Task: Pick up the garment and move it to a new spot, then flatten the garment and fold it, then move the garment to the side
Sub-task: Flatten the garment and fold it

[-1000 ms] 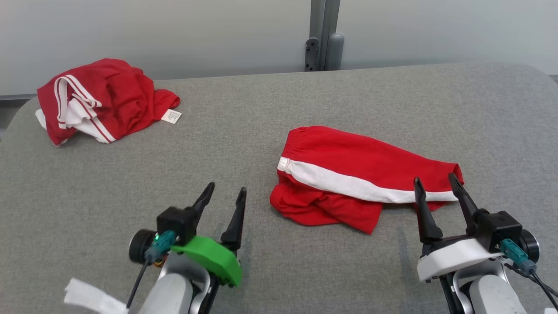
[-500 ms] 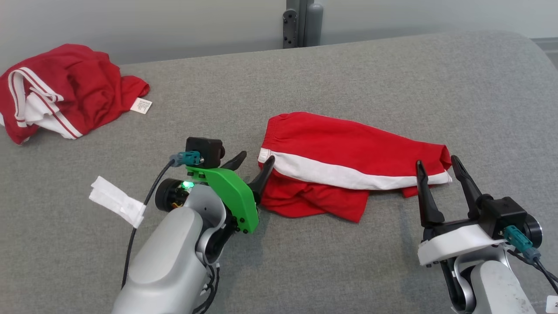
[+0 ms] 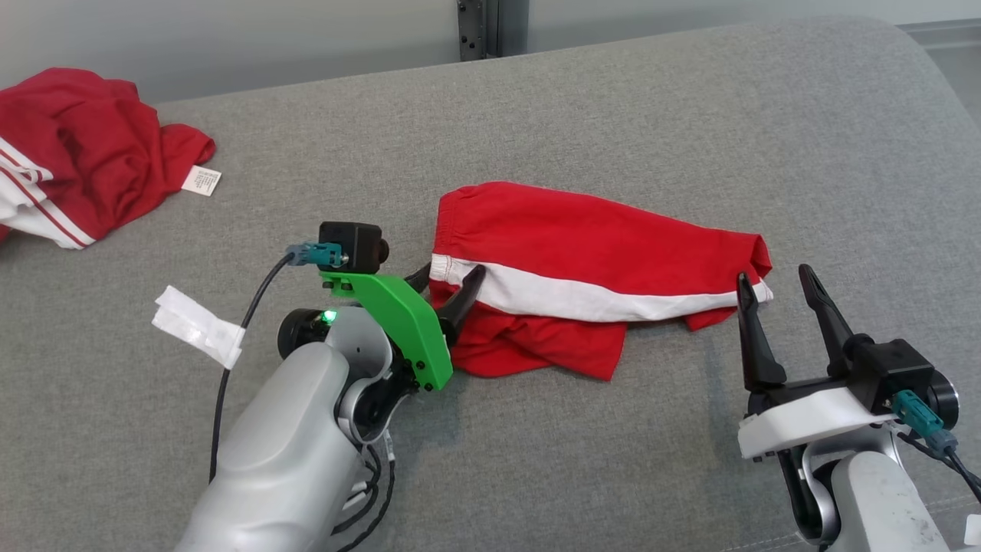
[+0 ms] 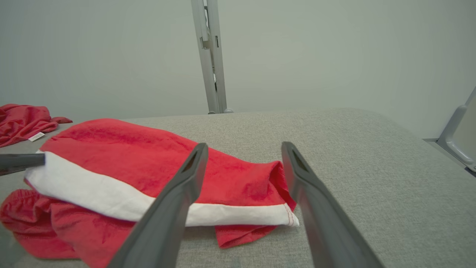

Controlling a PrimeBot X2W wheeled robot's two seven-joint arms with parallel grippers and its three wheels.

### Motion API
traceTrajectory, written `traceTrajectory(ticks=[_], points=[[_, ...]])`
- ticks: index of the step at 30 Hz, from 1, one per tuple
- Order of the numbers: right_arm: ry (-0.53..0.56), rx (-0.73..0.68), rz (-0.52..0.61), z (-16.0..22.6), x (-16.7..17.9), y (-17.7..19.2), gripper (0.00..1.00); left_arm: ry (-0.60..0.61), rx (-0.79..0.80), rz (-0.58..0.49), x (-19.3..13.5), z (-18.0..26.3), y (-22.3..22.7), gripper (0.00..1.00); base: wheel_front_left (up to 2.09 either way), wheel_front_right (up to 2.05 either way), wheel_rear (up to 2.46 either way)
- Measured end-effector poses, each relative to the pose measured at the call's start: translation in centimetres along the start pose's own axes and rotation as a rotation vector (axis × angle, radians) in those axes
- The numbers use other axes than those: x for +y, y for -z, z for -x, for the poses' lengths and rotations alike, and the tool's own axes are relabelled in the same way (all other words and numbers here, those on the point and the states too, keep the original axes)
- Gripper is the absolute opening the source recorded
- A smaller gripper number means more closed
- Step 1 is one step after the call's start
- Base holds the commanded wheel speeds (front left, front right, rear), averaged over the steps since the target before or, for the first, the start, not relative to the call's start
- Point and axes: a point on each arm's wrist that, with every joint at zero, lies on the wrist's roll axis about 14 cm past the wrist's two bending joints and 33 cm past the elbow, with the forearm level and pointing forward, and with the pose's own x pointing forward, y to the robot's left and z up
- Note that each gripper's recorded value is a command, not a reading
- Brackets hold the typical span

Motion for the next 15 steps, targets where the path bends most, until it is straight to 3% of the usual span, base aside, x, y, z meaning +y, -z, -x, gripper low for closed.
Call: traceTrajectory(ticks=[15], points=[[-0.006,-0.010,-0.001,-0.4,0.2,-0.3,1.00,0.095,-0.029,-0.001,-2.2,0.6,-1.0,1.00,0.00,0.00,0.00]])
